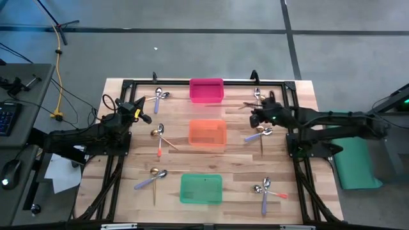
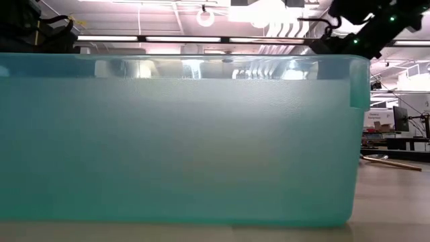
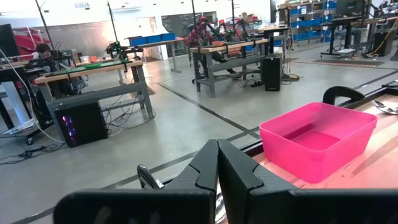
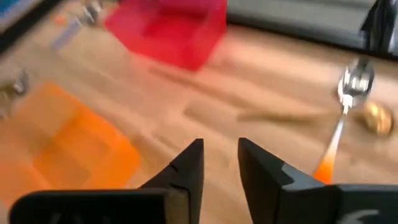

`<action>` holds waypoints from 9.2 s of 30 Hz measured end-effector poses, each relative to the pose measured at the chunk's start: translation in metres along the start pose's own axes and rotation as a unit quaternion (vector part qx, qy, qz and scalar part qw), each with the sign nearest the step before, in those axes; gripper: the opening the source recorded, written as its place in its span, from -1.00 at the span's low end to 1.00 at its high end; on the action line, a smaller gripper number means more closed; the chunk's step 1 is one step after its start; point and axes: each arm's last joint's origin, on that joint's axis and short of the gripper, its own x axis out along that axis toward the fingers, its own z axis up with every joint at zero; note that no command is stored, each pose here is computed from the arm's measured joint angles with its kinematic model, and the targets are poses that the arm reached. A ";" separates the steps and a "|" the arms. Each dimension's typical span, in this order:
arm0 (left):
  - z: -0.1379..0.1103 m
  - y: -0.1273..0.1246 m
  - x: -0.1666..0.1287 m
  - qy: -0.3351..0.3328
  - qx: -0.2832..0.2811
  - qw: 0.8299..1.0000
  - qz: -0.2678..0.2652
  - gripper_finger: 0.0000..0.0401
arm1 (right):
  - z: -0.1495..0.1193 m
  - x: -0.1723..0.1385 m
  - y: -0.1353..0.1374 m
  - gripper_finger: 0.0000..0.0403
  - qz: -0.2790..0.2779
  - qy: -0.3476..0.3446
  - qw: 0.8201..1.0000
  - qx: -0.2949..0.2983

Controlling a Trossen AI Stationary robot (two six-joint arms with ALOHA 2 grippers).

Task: Sort silverware by color (type)
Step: Put the middle violet spoon into the orange bin, then put the middle left gold spoon into the red bin

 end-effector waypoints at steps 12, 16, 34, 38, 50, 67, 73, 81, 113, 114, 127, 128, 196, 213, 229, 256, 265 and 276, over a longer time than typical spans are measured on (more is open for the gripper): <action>0.000 0.000 0.000 0.000 0.000 1.000 0.000 -1.00 | -0.004 0.043 0.006 -0.46 -0.140 0.118 0.982 0.047; 0.000 0.000 0.000 0.000 0.000 1.000 0.000 -1.00 | 0.004 0.057 -0.001 -0.46 -0.155 0.144 0.977 0.035; 0.000 0.000 0.000 0.000 0.000 1.000 0.000 -1.00 | 0.004 0.014 0.069 -0.15 0.004 0.226 0.943 -0.245; 0.000 0.000 0.000 0.000 0.000 1.000 0.000 -1.00 | -0.024 0.001 0.076 -0.15 0.026 0.248 0.918 -0.309; 0.000 0.000 0.000 0.000 0.000 1.000 0.000 -1.00 | -0.064 0.013 0.053 -0.15 0.025 0.285 0.873 -0.394; 0.000 0.000 0.000 0.000 0.000 1.000 0.000 -1.00 | -0.044 0.037 0.030 -0.15 0.080 0.313 0.836 -0.443; 0.000 0.000 0.000 0.000 0.000 1.000 0.000 -1.00 | -0.040 0.041 0.026 -0.15 0.101 0.320 0.824 -0.457; 0.000 0.000 0.000 0.000 0.000 1.000 0.000 -1.00 | -0.046 0.053 0.024 -0.15 0.090 0.345 0.812 -0.462; 0.000 0.000 0.000 0.000 0.000 1.000 0.000 -1.00 | -0.058 0.070 0.049 -0.83 0.038 0.372 0.830 -0.415; 0.000 0.000 0.000 0.000 0.000 1.000 0.000 -1.00 | -0.055 0.067 0.055 -0.83 0.039 0.367 0.834 -0.411; 0.000 0.000 0.000 0.000 0.000 1.000 0.000 -1.00 | -0.022 0.003 0.133 -0.84 0.068 0.340 0.872 -0.346; 0.000 0.000 0.000 0.000 0.000 1.000 0.000 -1.00 | -0.021 -0.003 0.141 -0.84 0.079 0.328 0.877 -0.341; 0.000 0.000 0.000 0.000 0.000 1.000 0.000 -1.00 | 0.033 0.198 0.210 -0.71 0.128 0.308 0.828 -0.451; 0.000 0.000 0.000 0.000 0.000 1.000 0.000 -1.00 | 0.051 0.150 0.236 -0.58 0.101 0.314 0.783 -0.527; 0.000 0.000 0.000 0.000 0.000 1.000 0.000 -1.00 | 0.001 0.097 0.228 -0.99 0.169 0.177 0.803 -0.544; 0.000 0.000 0.000 0.000 -0.001 1.000 0.000 -1.00 | -0.035 0.033 0.092 -1.00 0.277 -0.265 0.855 -0.351; 0.001 0.000 0.000 -0.004 -0.064 0.998 -0.006 -1.00 | -0.009 0.039 0.092 -1.00 0.240 -0.294 0.856 -0.351; 0.005 -0.014 -0.004 -0.024 -0.086 0.961 -0.261 -1.00 | 0.030 0.049 0.082 -1.00 0.180 -0.326 0.865 -0.335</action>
